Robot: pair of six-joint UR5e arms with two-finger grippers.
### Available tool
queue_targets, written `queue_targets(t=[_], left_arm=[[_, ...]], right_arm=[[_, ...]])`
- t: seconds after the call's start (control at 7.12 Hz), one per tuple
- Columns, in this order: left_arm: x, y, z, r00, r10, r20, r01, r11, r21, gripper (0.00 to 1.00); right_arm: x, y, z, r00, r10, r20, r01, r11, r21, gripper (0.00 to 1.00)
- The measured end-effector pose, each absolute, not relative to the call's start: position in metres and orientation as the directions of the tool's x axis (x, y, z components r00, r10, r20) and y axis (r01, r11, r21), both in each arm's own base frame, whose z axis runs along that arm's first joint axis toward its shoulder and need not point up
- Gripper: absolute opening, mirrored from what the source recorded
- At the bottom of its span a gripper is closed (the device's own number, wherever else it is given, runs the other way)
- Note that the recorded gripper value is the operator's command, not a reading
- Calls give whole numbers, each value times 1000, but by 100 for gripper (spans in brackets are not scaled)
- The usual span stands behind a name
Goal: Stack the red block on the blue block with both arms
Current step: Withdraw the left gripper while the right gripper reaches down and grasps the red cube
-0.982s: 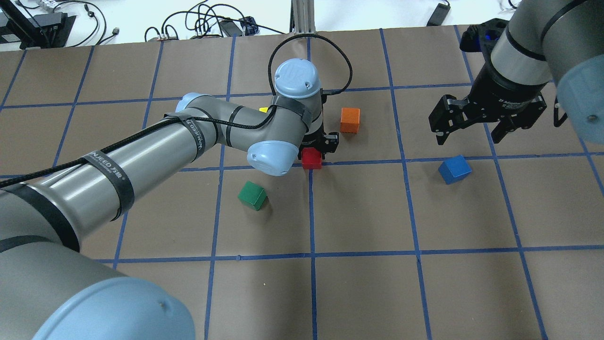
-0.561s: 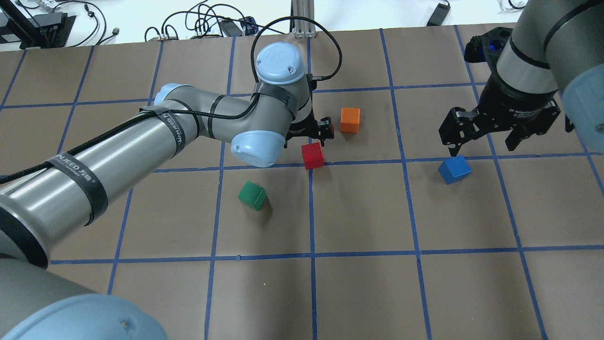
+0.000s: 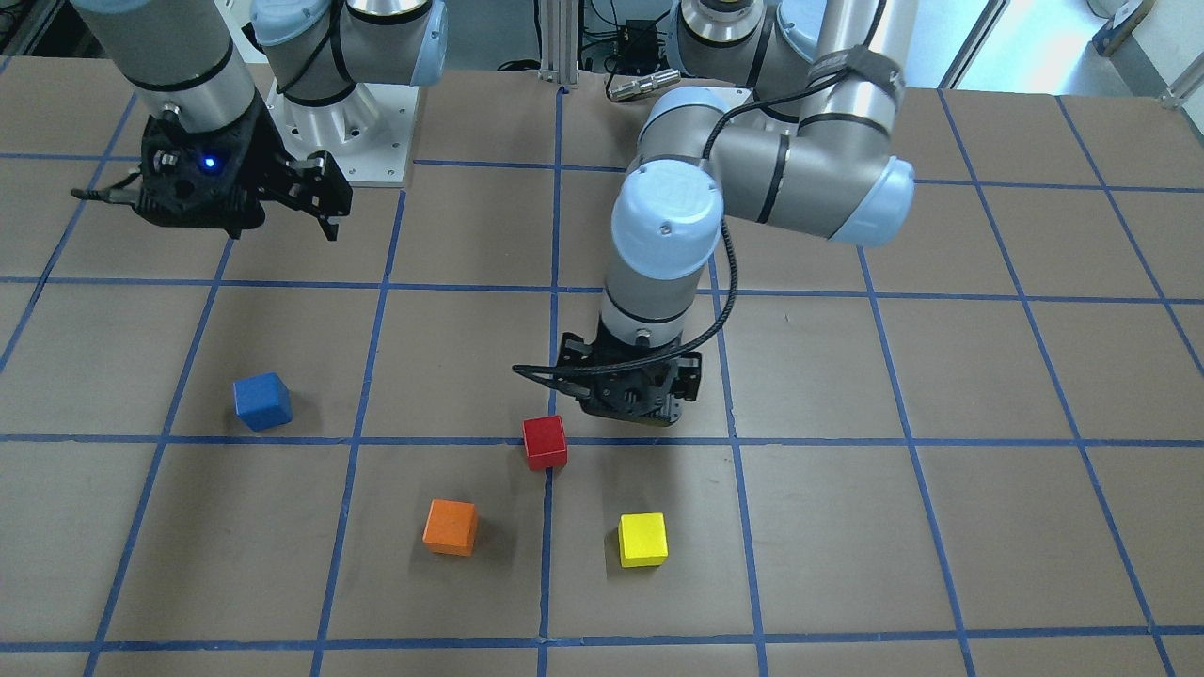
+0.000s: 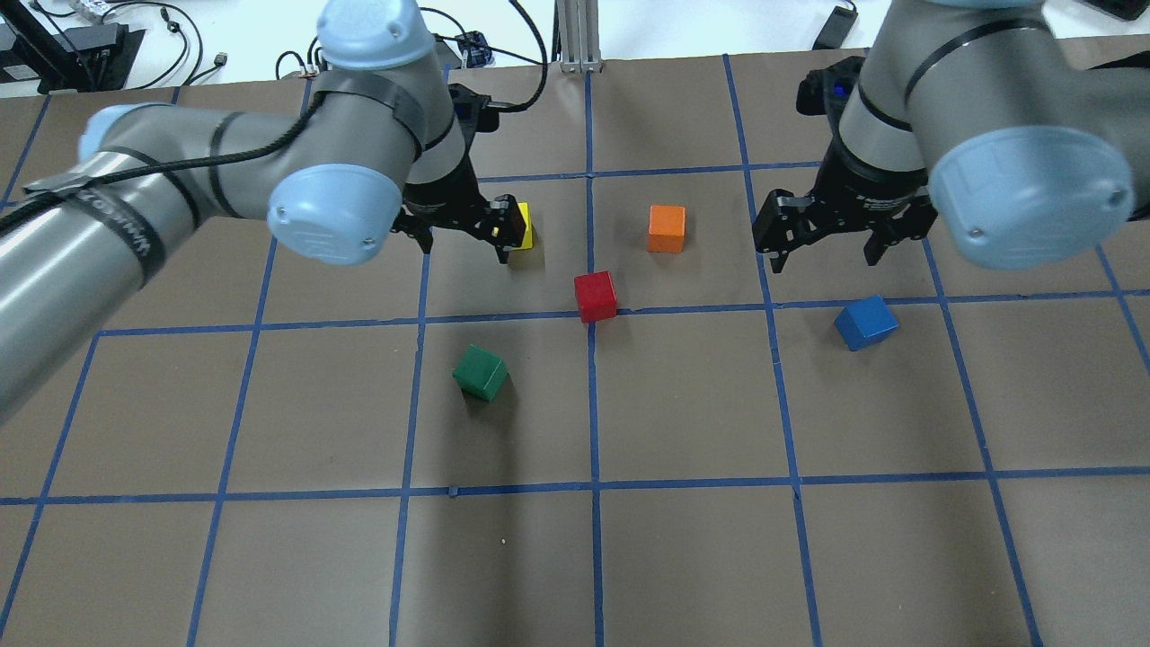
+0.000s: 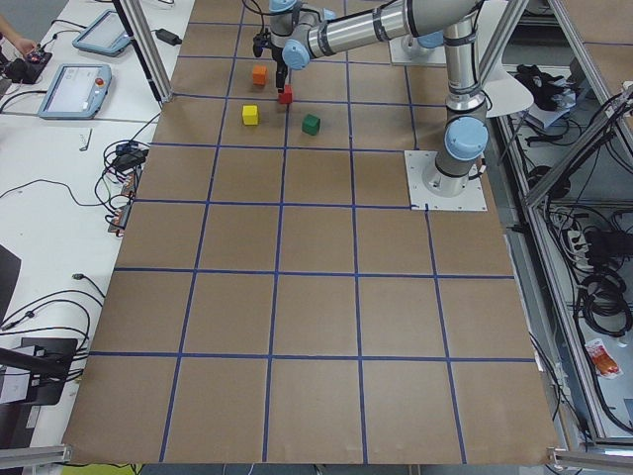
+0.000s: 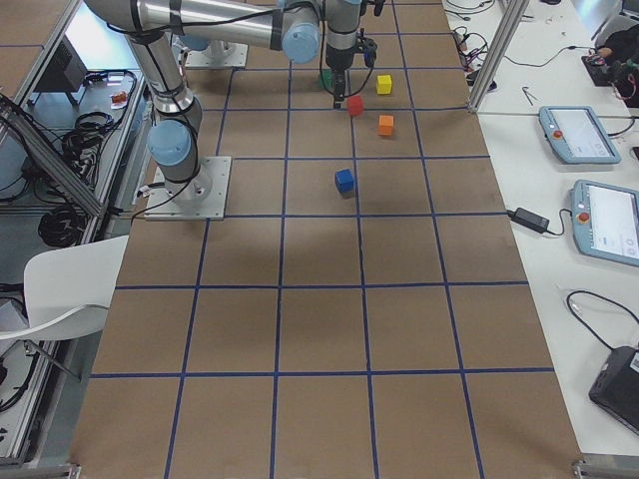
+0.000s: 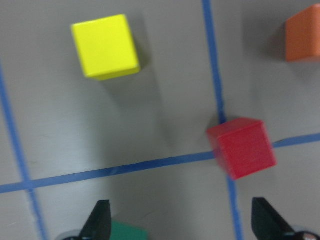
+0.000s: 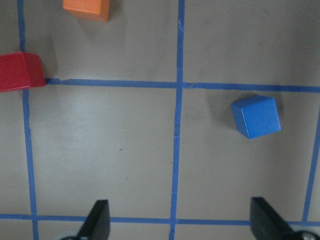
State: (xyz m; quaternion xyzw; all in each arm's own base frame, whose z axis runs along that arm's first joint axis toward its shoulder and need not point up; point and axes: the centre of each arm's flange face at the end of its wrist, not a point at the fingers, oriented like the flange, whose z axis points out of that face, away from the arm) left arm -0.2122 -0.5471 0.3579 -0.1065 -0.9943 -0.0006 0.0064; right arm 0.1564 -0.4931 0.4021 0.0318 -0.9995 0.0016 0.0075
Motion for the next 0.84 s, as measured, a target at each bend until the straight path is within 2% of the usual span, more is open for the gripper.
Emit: queue_targets(t=[0.56, 0.84], left_arm=[[-171, -477, 471, -973, 231, 20, 230, 972, -46, 100], [-169, -482, 505, -975, 221, 13, 219, 972, -91, 100]], right_arm=[[248, -532, 330, -999, -49, -7, -47, 991, -129, 100], [304, -544, 281, -994, -111, -14, -106, 979, -175, 100]])
